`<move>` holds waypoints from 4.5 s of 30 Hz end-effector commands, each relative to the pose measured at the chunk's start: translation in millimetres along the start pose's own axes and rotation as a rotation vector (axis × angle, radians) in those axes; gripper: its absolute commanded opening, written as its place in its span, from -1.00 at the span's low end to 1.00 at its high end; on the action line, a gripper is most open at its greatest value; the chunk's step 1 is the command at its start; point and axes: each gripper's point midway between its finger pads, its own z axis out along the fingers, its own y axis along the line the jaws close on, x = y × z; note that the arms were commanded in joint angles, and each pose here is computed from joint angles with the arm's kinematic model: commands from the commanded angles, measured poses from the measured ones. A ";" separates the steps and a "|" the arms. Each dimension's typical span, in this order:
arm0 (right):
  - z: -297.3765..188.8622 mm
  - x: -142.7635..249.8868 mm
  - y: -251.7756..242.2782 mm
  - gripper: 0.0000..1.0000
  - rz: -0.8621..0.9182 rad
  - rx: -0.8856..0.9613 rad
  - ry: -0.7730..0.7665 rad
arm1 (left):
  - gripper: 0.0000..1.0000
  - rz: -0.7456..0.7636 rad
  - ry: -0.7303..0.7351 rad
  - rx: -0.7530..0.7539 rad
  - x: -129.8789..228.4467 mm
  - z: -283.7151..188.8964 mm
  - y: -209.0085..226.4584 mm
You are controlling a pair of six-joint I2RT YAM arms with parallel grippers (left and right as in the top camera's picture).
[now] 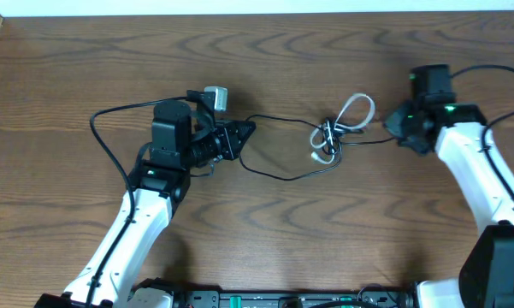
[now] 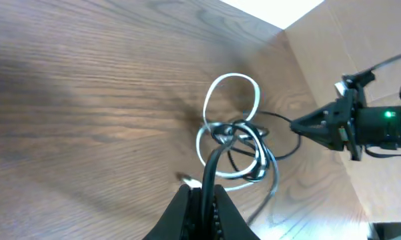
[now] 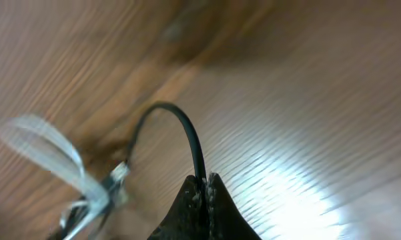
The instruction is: Untangle cables
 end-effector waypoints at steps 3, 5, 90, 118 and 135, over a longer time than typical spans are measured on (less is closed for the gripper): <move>-3.7 -27.2 -39.8 -0.98 0.031 0.081 -0.036 | -0.83 -0.007 -0.066 -0.048 -18.2 -16.1 17.7; -4.1 -31.2 -50.8 -0.98 0.049 0.100 -0.030 | -0.84 -0.018 -0.083 -0.064 -23.0 -20.7 25.1; -44.2 169.9 129.0 -0.15 -1.013 -0.669 0.304 | -0.84 0.040 -0.218 0.374 -60.3 -37.8 -103.6; 3.7 202.2 144.9 -0.35 -0.924 -0.453 0.234 | -0.84 0.076 -0.208 0.431 -55.4 -50.3 -124.8; 18.8 198.7 139.6 -0.38 -0.806 -0.379 0.238 | -0.84 0.083 -0.188 0.451 -51.0 -50.5 -129.3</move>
